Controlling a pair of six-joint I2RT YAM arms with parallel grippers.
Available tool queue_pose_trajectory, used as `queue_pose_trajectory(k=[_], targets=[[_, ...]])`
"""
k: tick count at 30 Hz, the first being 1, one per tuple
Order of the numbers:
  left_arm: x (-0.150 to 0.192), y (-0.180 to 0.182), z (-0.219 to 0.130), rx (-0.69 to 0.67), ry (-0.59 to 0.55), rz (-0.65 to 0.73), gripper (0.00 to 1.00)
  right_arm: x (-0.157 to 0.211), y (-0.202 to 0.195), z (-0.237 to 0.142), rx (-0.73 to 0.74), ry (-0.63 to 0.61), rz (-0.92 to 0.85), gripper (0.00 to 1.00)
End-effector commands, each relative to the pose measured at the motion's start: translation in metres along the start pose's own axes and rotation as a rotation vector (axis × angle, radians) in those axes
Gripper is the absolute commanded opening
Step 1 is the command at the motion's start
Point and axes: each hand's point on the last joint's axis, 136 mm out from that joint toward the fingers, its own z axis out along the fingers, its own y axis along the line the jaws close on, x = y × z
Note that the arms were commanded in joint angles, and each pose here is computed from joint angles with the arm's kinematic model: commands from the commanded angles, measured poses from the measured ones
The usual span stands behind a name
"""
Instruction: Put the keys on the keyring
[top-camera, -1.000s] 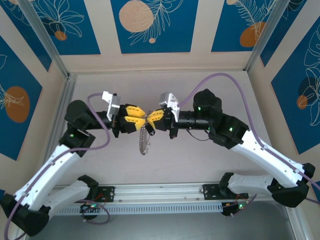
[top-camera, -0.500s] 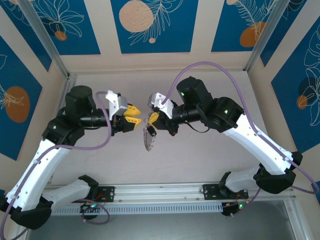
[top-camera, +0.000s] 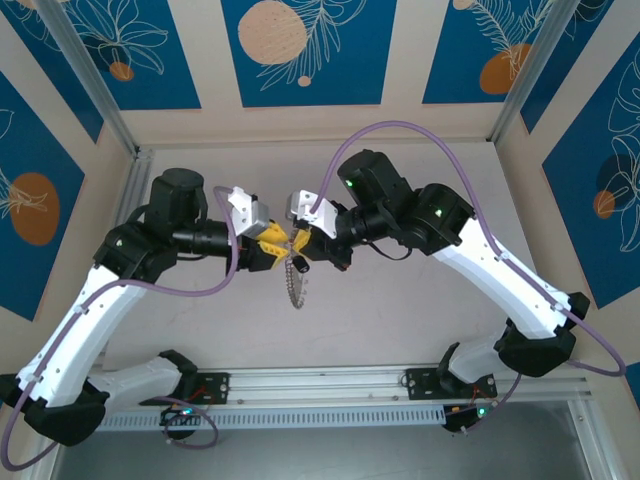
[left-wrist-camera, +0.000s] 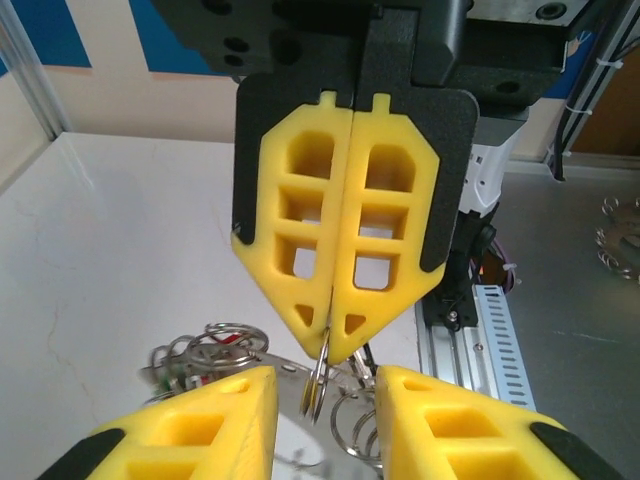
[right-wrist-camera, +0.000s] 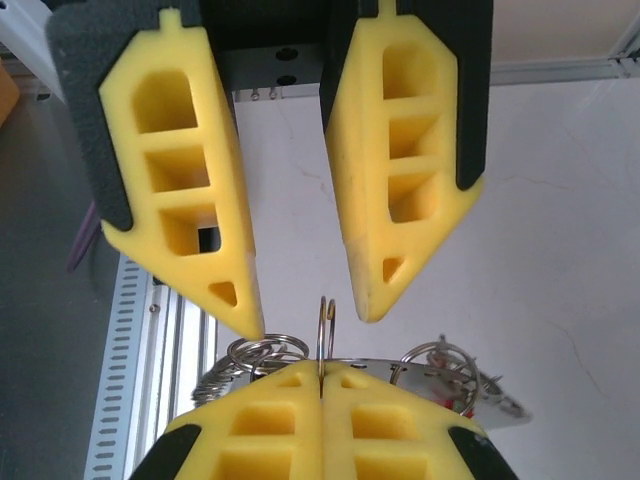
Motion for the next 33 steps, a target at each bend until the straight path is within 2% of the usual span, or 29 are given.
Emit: queue_pose_trajectory(k=[1,7,10,14,21,25,29,33], targets=[[-0.006,-0.007,0.001,0.031,-0.004,0.027,0.28,-0.012,0.008,-0.007,-0.039,-0.035,-0.043,0.00],[0.000,-0.003,0.007,0.025,0.022,0.024,0.21,-0.015,0.014,-0.009,-0.059,-0.052,-0.068,0.00],[0.002,-0.003,0.008,0.025,0.032,0.022,0.10,-0.015,0.016,-0.011,-0.052,-0.059,-0.089,0.00],[0.007,-0.005,0.008,0.028,0.046,0.011,0.04,-0.017,0.015,-0.015,-0.034,-0.075,-0.105,0.00],[0.010,-0.007,0.011,0.027,0.054,0.006,0.00,-0.022,0.017,-0.020,-0.020,-0.118,-0.146,0.00],[0.000,-0.005,0.009,0.000,-0.013,0.017,0.00,-0.022,0.018,-0.021,-0.012,-0.140,-0.140,0.00],[-0.012,-0.009,0.007,0.015,-0.102,0.012,0.00,-0.015,0.021,-0.019,-0.042,-0.152,-0.092,0.18],[-0.021,-0.012,0.007,0.039,-0.176,0.001,0.00,-0.008,0.021,-0.017,-0.049,-0.166,-0.042,0.23]])
